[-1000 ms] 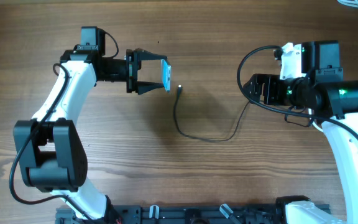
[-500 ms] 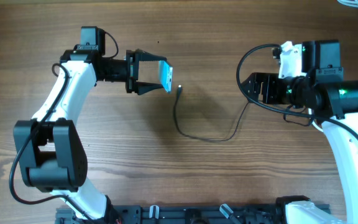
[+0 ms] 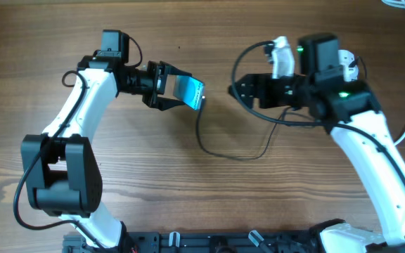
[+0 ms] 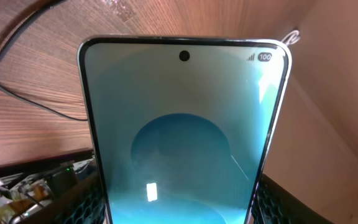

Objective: Plug charger to phone and switch on socket

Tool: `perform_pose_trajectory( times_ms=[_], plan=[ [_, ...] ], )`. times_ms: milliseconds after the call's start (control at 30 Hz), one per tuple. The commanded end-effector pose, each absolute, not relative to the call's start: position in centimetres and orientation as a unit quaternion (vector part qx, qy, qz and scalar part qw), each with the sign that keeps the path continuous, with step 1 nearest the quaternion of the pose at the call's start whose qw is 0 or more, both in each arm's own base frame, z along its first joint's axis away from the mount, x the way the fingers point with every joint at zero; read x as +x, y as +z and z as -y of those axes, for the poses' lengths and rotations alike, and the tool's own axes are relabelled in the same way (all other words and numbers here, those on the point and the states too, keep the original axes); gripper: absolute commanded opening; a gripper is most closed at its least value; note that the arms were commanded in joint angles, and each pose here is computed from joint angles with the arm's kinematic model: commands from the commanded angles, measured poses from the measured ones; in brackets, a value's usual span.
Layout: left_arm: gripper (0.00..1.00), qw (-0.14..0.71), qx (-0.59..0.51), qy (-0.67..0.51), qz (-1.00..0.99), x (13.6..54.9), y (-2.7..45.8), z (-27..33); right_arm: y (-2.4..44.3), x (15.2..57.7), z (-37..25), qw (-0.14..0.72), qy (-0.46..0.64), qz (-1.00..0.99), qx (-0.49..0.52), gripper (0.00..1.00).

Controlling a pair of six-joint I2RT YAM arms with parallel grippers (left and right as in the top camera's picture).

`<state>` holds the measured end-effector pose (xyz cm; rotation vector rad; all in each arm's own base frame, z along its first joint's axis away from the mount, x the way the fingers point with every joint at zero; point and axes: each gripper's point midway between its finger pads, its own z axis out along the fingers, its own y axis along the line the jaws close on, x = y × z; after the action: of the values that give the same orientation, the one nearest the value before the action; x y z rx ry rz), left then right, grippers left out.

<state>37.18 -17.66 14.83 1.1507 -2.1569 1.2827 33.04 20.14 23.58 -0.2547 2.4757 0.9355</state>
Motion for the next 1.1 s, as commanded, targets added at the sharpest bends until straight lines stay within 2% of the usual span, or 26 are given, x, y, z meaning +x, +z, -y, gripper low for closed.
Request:
perform_pose_trajectory(
  times_ms=[0, 167, 467, 633, 800, 1067],
  plan=[
    [0.59, 0.172, 0.399, 0.470, 0.768, 37.6, 16.9, 18.1, 22.5, 33.8, -22.7, 0.222, 0.340, -0.912, -0.052, 0.89],
    [0.60, 0.171, 0.400, 0.472, 0.767, 37.8, 17.0, 18.1, 19.8, 34.0, -26.6, 0.193, 0.339, -0.920, -0.023, 0.80],
    [0.61, 0.172, 0.401, 0.472, 0.766, 37.8, 17.0, 18.2, 18.4, 35.3, -30.5, 0.225, 0.336, -0.914, -0.029, 0.55],
    [0.61, 0.172, 0.401, 0.472, 0.766, 37.8, 17.0, 18.2, 17.2, 35.8, -31.0, 0.221, 0.335, -0.916, -0.029, 0.48],
    [0.62, 0.172, 0.401, 0.472, 0.766, 37.8, 17.0, 18.2, 16.7, 35.7, -31.4, 0.216, 0.337, -0.916, -0.033, 0.36],
    [0.63, 0.175, 0.399, 0.475, 0.765, 37.7, 17.1, 18.2, 16.8, 35.7, -31.7, 0.218, 0.339, -0.915, -0.036, 0.27]
  ],
)
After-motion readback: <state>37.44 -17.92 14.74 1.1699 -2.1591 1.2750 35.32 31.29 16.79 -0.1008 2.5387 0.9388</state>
